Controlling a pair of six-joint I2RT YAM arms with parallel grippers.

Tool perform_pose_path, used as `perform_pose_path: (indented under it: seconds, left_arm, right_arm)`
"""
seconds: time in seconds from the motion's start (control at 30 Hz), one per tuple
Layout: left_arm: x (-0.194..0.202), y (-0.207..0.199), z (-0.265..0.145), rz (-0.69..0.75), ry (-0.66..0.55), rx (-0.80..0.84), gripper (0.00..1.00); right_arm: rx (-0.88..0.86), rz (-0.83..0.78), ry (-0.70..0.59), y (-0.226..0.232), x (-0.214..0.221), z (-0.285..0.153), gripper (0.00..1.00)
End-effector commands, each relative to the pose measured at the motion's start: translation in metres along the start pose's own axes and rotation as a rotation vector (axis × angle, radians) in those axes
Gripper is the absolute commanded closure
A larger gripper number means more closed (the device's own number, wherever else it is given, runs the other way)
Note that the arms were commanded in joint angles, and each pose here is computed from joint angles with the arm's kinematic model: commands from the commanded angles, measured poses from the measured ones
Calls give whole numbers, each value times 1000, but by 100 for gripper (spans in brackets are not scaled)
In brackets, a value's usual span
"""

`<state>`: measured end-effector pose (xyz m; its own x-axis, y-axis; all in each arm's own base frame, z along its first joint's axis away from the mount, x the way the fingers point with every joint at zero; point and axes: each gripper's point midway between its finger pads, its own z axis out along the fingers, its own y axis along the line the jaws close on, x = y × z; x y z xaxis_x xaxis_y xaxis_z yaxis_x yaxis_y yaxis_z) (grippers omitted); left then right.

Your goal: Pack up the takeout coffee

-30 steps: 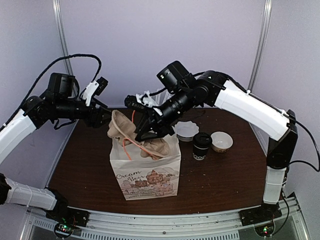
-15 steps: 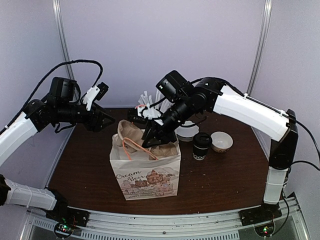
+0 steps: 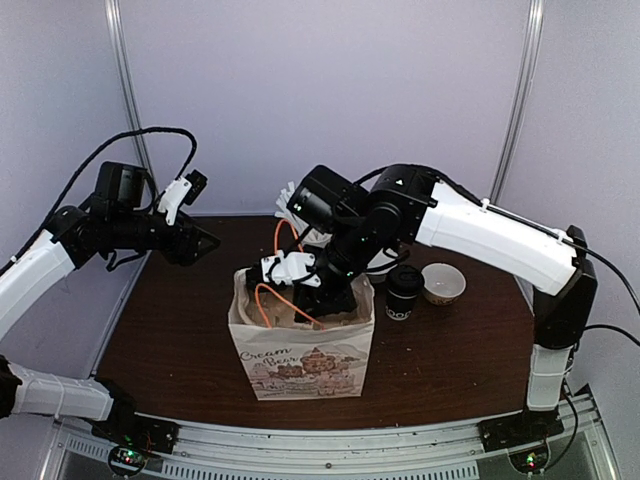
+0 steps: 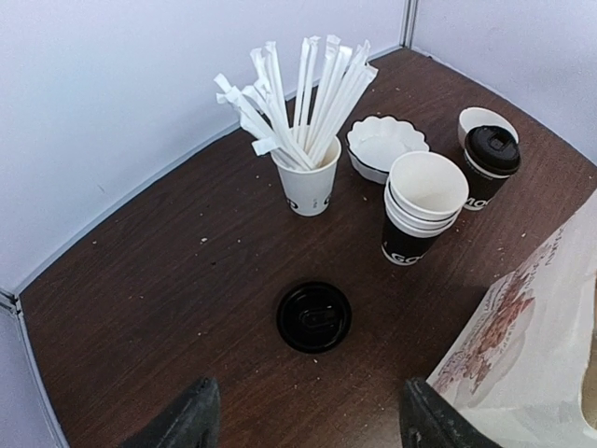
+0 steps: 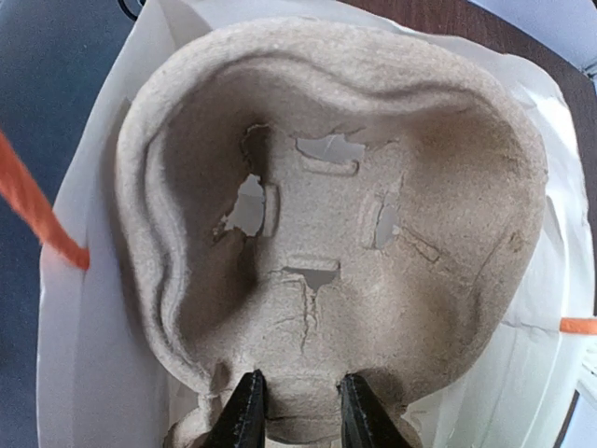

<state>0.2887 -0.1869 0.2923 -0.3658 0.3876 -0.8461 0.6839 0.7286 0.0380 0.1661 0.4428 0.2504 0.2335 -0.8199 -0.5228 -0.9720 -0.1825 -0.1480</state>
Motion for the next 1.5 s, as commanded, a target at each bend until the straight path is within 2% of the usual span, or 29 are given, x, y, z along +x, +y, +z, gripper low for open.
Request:
perform_pose_path:
  seconds: [0.0,0.5,0.97,1.47]
  left_arm:
    - [-10,5,-3,17,-58,-24,30]
    - [-6,8,4,-6,-45,-6,30]
    - [-3,8,8,-29,-41,20,30]
    - [-1,7,9,-31,-42,27,31]
  right_arm:
    - [46,10,166,-8,30,6,75]
    - [0,19,326,20,82,-4,75]
    - [-44,66,489,38,133,24,77]
    - [-13,103,459,41,157,75,76]
